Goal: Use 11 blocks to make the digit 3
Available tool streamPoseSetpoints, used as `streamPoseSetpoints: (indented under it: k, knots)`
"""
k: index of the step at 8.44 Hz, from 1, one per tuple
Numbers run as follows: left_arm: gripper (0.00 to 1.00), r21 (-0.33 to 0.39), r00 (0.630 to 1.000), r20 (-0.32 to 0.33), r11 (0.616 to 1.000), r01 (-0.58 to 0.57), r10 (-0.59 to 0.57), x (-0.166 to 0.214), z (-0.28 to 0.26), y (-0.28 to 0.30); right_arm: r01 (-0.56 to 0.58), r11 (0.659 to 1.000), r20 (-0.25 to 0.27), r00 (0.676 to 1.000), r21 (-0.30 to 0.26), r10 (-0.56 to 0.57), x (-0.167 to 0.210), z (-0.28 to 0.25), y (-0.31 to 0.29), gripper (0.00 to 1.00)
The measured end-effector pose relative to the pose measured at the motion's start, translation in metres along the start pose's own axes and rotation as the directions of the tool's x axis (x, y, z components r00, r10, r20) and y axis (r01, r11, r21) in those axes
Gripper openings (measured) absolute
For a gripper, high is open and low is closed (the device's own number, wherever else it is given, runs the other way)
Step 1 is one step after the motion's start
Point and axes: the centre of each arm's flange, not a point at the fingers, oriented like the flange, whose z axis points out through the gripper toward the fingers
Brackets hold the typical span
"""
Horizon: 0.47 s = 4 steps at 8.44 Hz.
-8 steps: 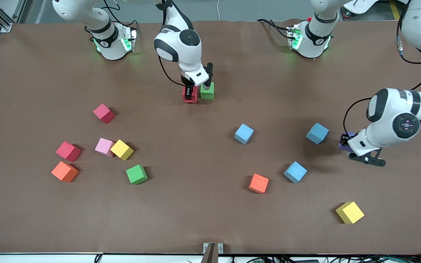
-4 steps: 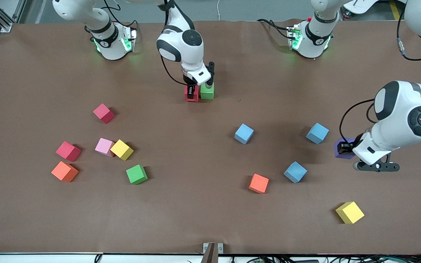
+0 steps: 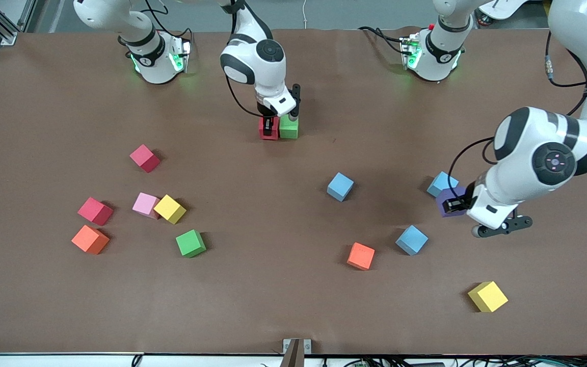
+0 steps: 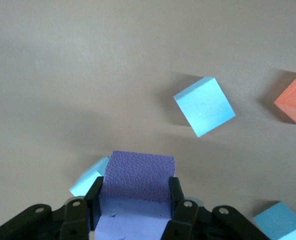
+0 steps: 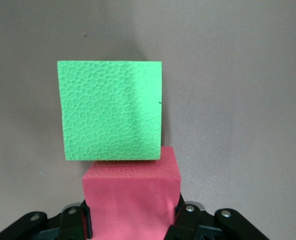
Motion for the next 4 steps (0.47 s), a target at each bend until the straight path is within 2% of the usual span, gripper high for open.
streamPoseSetpoints:
  k: [2,4]
  knots:
    - [0.56,0.016,0.989,0.009,0.989,0.148,-0.148,-0.037,0.006,0.058,0.001,1.0,0.004,1.0,0.002,-0.001,0.0,0.002,-0.001,0.56]
    - [0.56,0.034,0.958,-0.002,0.957,0.287,-0.287,-0.069,0.011,0.102,0.003,1.0,0.006,1.0,0.003,-0.003,0.0,0.004,-0.002,0.56]
